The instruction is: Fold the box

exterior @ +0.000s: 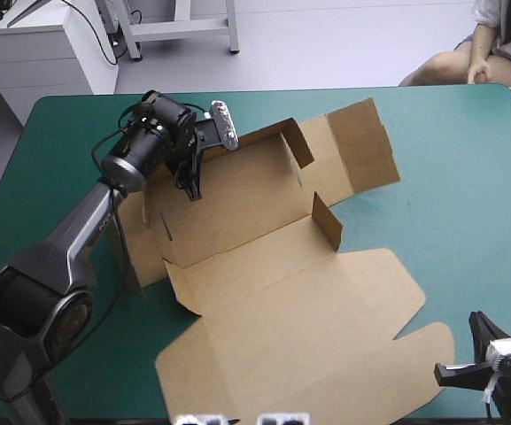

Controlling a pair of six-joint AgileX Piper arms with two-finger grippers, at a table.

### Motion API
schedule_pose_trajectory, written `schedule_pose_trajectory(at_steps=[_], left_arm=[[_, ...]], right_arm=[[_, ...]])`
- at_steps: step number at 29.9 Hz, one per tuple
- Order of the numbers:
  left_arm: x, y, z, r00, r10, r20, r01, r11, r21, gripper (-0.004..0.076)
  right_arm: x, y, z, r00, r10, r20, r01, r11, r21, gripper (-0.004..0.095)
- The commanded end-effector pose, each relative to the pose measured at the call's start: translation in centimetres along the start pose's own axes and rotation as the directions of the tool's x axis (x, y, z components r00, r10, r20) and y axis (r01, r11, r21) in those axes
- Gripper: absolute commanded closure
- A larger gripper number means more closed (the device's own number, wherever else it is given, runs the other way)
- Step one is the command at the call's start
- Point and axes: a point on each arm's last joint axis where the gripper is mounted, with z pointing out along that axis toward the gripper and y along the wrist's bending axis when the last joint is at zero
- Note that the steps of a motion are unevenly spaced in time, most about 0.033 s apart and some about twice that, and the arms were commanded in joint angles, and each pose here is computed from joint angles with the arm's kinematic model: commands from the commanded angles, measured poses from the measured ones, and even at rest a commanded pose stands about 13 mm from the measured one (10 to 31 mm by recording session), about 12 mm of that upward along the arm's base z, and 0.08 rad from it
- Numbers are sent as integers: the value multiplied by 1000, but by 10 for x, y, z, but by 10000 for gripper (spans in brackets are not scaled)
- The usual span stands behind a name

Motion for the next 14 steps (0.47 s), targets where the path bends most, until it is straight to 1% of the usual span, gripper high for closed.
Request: schedule_pose_trajectory(at_steps=[1,2,5,8,10,12,14], left_arm=[[9,14,-33,987,149,-53,-156,975,-159,732],[7,17,-33,989,148,-30,-151,970,-189,732],[-2,18,-34,989,134,58,-118,968,-224,732],[-13,15,-38,981,170,95,-140,954,-265,732],[-23,12,-42,968,232,92,-194,931,-308,732],[-34,7,-48,946,319,63,-274,888,-370,732],[-43,4,-54,930,367,25,-321,842,-433,732]], right_arm=[[-14,0,-5,995,-2,102,1,1000,9,928],[-14,0,-5,995,-2,102,1,1000,9,928],[-14,0,-5,995,-2,102,1,1000,9,928],[-14,0,-5,995,-2,102,1,1000,9,928],[-14,0,-5,995,-2,102,1,1000,9,928],[-14,0,-5,995,-2,102,1,1000,9,928],[-14,0,-5,995,-2,102,1,1000,9,928]])
